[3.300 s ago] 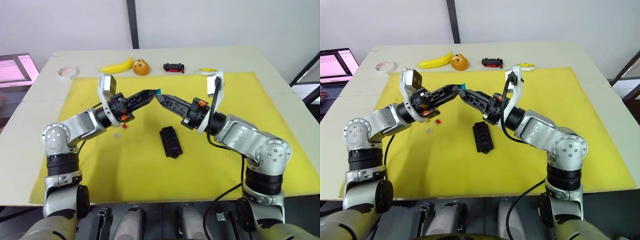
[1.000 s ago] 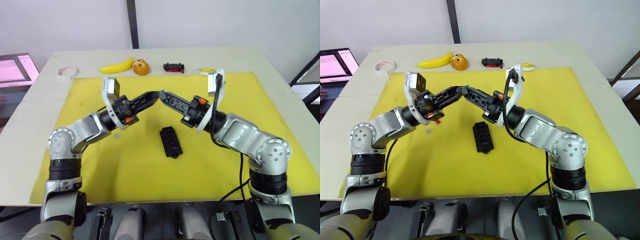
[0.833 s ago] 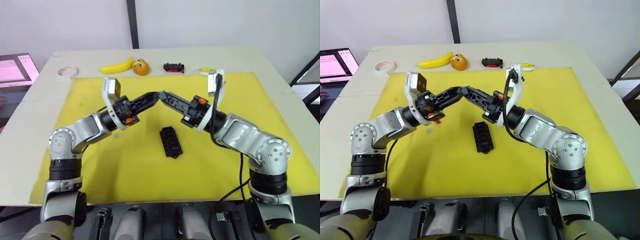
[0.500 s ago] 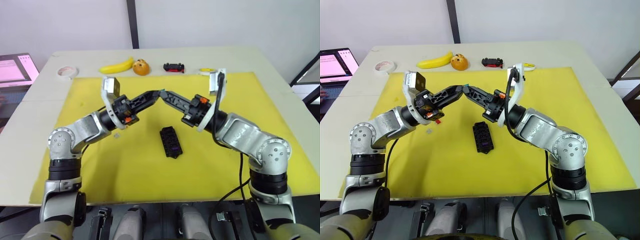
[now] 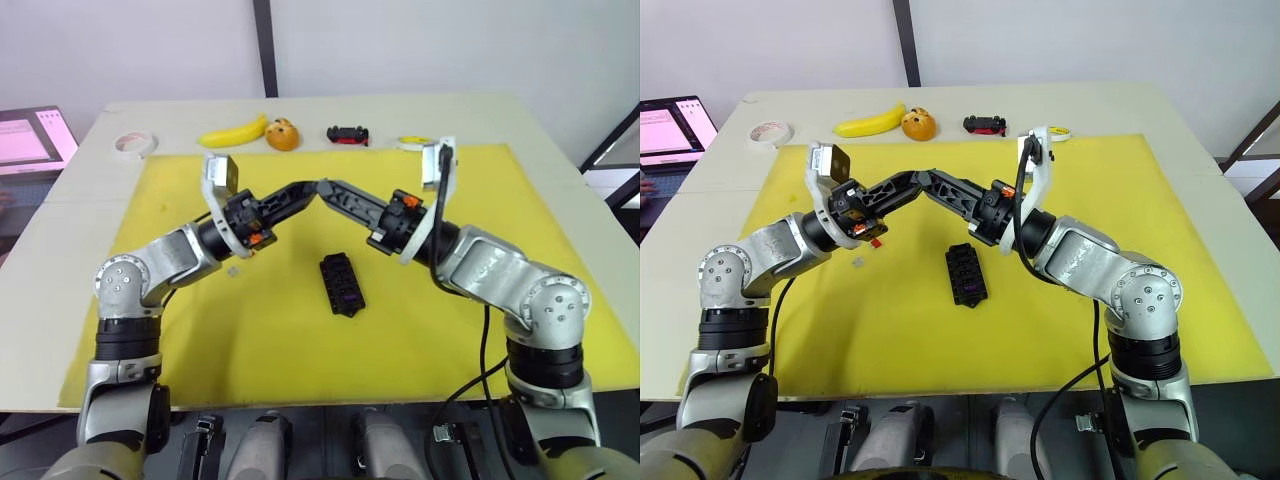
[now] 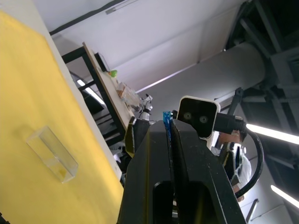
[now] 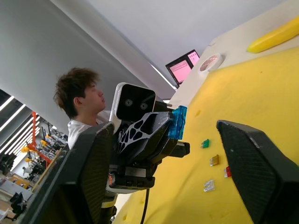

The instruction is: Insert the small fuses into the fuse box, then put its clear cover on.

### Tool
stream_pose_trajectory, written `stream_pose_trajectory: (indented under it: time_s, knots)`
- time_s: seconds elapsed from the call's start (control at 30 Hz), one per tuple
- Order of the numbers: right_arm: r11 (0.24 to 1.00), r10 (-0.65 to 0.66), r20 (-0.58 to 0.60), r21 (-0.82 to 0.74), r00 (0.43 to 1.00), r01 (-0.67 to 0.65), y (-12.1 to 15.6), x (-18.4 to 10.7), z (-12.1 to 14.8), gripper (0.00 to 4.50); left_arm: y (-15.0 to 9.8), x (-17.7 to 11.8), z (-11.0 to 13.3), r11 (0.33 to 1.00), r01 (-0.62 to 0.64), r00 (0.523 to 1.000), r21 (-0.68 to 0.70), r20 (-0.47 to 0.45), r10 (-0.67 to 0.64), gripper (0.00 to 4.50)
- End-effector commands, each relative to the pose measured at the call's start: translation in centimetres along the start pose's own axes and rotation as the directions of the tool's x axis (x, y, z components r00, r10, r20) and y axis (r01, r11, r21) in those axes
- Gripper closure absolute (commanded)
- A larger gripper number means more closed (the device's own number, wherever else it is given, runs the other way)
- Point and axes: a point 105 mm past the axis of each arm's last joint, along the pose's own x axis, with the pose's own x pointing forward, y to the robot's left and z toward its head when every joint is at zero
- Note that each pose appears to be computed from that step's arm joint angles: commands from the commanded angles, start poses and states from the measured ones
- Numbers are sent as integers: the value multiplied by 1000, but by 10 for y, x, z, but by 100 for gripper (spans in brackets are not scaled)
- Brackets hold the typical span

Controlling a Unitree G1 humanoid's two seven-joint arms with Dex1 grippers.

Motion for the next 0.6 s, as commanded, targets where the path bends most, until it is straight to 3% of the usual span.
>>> stream_pose_trajectory:
  time_s: [0.03, 0.2, 0.3, 0.37, 0.6]
  knots:
    - [999, 30, 9, -29, 1000, -29, 9, -2, 3, 98, -10, 1, 3, 999, 32, 999, 21, 6, -32, 450]
    - [999, 27, 20, -27, 999, -26, 8, -1, 6, 98, -10, 2, 3, 999, 33, 999, 22, 4, -33, 450]
    - [999, 35, 20, -25, 999, -35, 10, 0, 6, 174, -10, 2, 3, 999, 32, 999, 21, 4, -32, 450]
    - [999, 39, 18, -24, 999, -39, 11, 0, 5, 259, -9, 2, 3, 999, 31, 1000, 21, 3, -31, 450]
    - [999, 37, 22, -20, 999, -37, 11, 0, 6, 259, -9, 2, 1, 999, 30, 1000, 22, 1, -30, 450]
